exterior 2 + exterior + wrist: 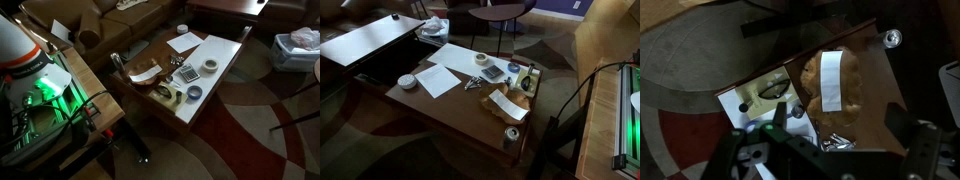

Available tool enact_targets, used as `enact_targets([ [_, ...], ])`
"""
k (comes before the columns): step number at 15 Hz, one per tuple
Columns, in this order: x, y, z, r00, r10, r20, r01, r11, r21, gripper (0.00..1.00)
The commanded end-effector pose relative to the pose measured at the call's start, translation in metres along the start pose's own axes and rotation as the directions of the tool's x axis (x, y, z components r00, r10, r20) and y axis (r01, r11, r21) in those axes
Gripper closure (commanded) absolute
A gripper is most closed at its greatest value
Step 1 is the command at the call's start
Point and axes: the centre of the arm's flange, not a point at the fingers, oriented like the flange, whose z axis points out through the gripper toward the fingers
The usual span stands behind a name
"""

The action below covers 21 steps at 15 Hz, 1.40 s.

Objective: Move the black sunglasses from the book to the tray

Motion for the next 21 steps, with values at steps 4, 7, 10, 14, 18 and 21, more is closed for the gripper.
enact_targets([
  [4,0.000,0.000,0.000,1.000,0.000,0.000,0.000,1.000,0.000,0.00],
  [7,0.001,0.002,0.002,1.000,-0.001,-0.001,0.001,1.000,0.015,0.00],
  [10,0.012,0.012,0.014,0.996,0.091,-0.014,-0.088,0.990,0.112,0.00],
  [14,0.038,0.030,0.048,0.988,0.153,-0.012,-0.146,0.959,0.241,0.00],
  [18,0.070,0.048,0.091,0.980,0.200,0.026,-0.200,0.945,0.258,0.00],
  [21,0.090,0.059,0.127,0.960,0.252,0.119,-0.273,0.935,0.226,0.00],
])
